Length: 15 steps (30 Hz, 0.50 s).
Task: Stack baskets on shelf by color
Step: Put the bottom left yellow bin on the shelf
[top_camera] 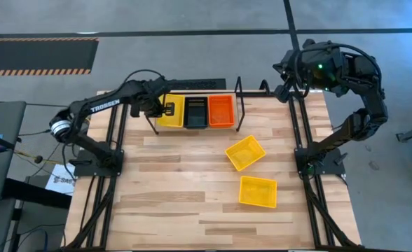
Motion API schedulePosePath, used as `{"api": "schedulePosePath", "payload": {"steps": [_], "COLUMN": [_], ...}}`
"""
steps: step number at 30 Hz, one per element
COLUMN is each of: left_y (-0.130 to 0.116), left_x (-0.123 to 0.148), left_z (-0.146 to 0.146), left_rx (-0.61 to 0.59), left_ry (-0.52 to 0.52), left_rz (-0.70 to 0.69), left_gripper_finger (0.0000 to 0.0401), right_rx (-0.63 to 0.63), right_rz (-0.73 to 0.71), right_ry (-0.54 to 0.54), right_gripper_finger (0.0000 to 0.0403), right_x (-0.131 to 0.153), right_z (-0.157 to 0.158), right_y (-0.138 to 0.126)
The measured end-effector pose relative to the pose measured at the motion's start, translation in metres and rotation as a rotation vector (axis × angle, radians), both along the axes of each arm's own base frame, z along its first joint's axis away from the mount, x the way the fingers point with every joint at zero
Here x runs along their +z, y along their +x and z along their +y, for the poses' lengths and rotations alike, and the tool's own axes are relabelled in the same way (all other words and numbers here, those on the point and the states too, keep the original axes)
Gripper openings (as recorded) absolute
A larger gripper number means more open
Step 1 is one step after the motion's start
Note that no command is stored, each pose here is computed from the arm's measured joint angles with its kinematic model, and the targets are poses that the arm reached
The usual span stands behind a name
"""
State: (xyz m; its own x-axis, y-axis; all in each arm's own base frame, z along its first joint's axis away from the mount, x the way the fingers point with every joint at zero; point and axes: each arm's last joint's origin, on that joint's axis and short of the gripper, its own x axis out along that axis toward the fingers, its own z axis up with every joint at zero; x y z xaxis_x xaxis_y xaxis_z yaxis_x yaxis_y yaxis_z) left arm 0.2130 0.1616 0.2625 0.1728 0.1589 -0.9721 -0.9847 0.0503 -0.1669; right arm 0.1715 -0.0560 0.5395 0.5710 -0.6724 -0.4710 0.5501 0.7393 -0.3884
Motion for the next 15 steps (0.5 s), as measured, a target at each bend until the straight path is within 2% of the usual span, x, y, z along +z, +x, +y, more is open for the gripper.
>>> {"api": "schedulePosePath", "payload": {"steps": [15], "left_y": [0.0058], "left_x": [-0.0078], "left_z": [0.0043], "left_rx": [0.005], "left_ry": [-0.027], "left_rz": [-0.001], "left_gripper_finger": [0.0], "right_rx": [0.007], "right_rz": [0.011], "right_ry": [-0.006], "right_gripper_finger": [0.0026], "right_x": [-0.0003], "right_z": [-0.0002], "right_y": [0.0007]}}
